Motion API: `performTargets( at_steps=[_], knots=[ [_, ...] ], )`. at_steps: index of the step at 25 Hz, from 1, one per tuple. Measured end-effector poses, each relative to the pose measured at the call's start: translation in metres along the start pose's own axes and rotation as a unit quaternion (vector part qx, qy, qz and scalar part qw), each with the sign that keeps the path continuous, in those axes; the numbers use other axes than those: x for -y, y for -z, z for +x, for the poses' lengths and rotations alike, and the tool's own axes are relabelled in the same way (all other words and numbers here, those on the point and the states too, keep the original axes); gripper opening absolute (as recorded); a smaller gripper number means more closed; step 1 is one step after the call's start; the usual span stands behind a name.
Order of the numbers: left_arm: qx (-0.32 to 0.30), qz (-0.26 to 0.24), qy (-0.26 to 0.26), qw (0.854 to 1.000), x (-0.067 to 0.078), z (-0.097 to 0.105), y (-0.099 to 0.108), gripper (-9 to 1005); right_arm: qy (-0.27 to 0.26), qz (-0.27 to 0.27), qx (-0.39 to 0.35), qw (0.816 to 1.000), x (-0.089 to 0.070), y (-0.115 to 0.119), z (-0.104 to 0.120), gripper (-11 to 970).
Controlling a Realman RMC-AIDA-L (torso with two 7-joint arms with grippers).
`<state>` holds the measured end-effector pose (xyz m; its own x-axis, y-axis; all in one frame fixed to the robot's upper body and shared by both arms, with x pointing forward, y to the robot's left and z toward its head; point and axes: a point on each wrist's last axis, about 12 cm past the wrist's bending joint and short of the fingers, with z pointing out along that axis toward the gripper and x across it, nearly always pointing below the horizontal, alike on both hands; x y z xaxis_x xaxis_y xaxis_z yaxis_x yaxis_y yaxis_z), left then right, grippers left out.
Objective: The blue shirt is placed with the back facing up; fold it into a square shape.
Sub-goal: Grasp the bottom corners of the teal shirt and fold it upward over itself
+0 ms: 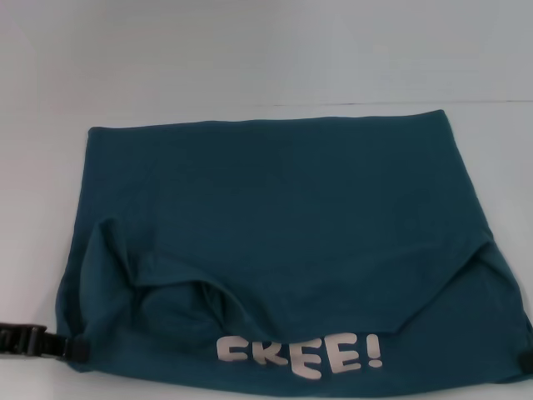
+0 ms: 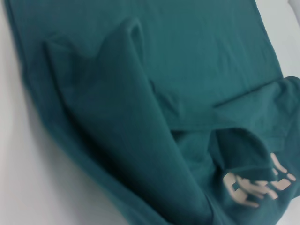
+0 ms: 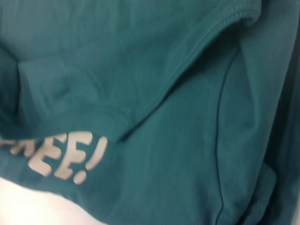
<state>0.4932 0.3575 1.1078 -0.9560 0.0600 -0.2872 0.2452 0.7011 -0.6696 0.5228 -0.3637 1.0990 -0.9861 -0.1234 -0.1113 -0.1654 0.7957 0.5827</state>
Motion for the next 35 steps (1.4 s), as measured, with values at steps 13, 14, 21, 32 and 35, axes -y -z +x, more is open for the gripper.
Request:
performTargets(
  at_steps=[13, 14, 21, 32, 35],
  knots=[
    [0.090, -0.060, -0.014, 0.994, 0.016, -0.094, -0.001, 27, -0.003, -0.017, 0.186, 0.982, -0.014, 0.027, -0.062, 116],
    [0.102, -0.068, -0.014, 0.992, 0.017, -0.104, -0.001, 27, -0.006, -0.008, 0.200, 0.980, -0.014, 0.027, -0.068, 117],
    [0.154, -0.101, -0.015, 0.983, 0.025, -0.149, -0.009, 27, -0.009, 0.047, 0.287, 0.957, -0.017, 0.028, -0.104, 125],
    [0.182, -0.165, -0.028, 0.969, 0.027, -0.169, -0.035, 26, 0.037, 0.121, 0.356, 0.926, -0.052, 0.003, -0.155, 137],
    [0.200, -0.180, -0.027, 0.963, 0.024, -0.169, -0.041, 26, 0.042, 0.149, 0.373, 0.915, -0.056, -0.006, -0.163, 141]
  ],
)
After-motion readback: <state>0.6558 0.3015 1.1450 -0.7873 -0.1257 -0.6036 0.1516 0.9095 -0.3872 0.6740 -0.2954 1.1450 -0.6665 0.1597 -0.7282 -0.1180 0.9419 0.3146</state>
